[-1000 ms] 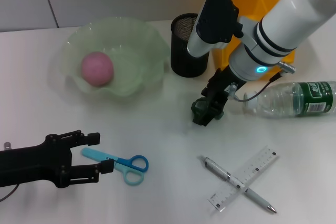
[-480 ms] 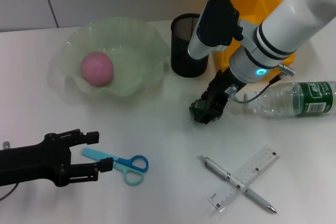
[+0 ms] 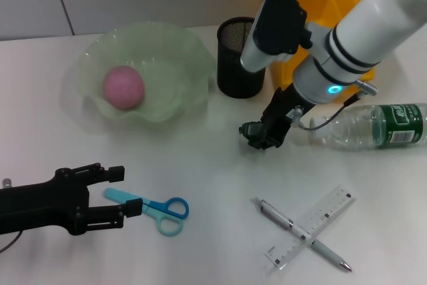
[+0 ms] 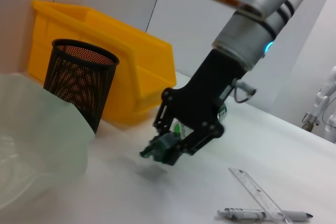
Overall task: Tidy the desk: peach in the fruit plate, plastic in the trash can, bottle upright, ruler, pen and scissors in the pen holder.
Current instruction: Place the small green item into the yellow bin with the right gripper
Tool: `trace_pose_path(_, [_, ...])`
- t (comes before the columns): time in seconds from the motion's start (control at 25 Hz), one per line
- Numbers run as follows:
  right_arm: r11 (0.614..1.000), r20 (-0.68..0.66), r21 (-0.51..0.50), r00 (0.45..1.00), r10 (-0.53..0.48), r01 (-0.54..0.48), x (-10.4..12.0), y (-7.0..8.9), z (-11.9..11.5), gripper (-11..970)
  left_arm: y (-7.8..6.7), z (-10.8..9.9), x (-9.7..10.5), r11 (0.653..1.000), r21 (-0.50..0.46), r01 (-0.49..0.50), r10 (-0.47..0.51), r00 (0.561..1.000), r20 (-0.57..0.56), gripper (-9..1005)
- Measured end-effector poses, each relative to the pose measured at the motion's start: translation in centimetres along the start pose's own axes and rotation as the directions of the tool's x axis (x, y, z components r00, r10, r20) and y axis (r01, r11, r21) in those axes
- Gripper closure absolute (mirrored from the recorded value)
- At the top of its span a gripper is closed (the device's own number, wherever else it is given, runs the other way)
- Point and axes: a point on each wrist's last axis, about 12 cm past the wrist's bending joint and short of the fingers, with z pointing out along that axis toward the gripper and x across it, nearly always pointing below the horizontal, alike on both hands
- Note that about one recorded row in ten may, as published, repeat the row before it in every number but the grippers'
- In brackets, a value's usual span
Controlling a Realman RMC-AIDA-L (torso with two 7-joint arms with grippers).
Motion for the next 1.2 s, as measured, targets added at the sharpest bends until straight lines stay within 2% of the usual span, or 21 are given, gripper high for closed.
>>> trace_pose_path(0.12, [0.999,0.083,-0.044,0.996,0.025,-0.021,0.0,0.6,-2.3,685,0.1,-0.1,0.0,1.0,-0.001,0.001,-0.001,1.0,-0.003,148])
trace_pose_path(0.28, [0.997,0.274,0.009,0.96,0.065,-0.07,0.9,0.3,-7.2,741,0.0,-0.2,0.1,1.0,-0.003,0.004,-0.004,1.0,-0.004,148])
trace_pose_path(0.36, [0.991,0.388,0.039,0.916,0.104,-0.129,1.8,-0.4,-9.4,757,0.0,-0.2,0.0,1.0,-0.003,0.004,-0.004,1.0,-0.004,148])
trace_pose_path(0.4, [0.982,0.461,0.057,0.877,0.133,-0.178,2.6,-1.0,-10.5,765,0.1,-0.2,0.0,1.0,-0.002,0.004,-0.004,1.0,-0.004,147])
trace_pose_path(0.52, [0.948,0.58,0.091,0.79,0.199,-0.306,4.5,-2.8,-11.8,777,0.1,-0.1,0.0,1.0,-0.001,0.003,-0.003,1.0,-0.005,147])
trace_pose_path(0.68, [0.875,0.625,0.147,0.729,0.279,-0.461,6.6,-5.0,-11.3,793,0.1,-0.1,0.0,1.0,0.0,0.003,-0.003,1.0,-0.006,147])
trace_pose_path(0.88, [0.785,0.587,0.207,0.716,0.377,-0.583,8.2,-6.9,-9.4,817,0.0,-0.1,0.0,1.0,0.003,0.005,-0.005,1.0,-0.007,147])
trace_pose_path(1.04, [0.76,0.598,0.223,0.701,0.388,-0.61,8.6,-7.3,-9.3,841,0.0,-0.1,0.0,1.0,0.003,0.011,-0.011,1.0,-0.005,147])
trace_pose_path(1.12, [0.758,0.6,0.222,0.699,0.389,-0.613,8.7,-7.3,-9.2,653,0.0,-0.1,0.0,1.0,0.002,0.013,-0.013,1.0,-0.005,147])
trace_pose_path(1.2, [0.758,0.599,0.222,0.699,0.39,-0.613,8.7,-7.2,-9.2,571,0.0,-0.2,0.1,1.0,0.002,0.015,-0.015,1.0,-0.005,147])
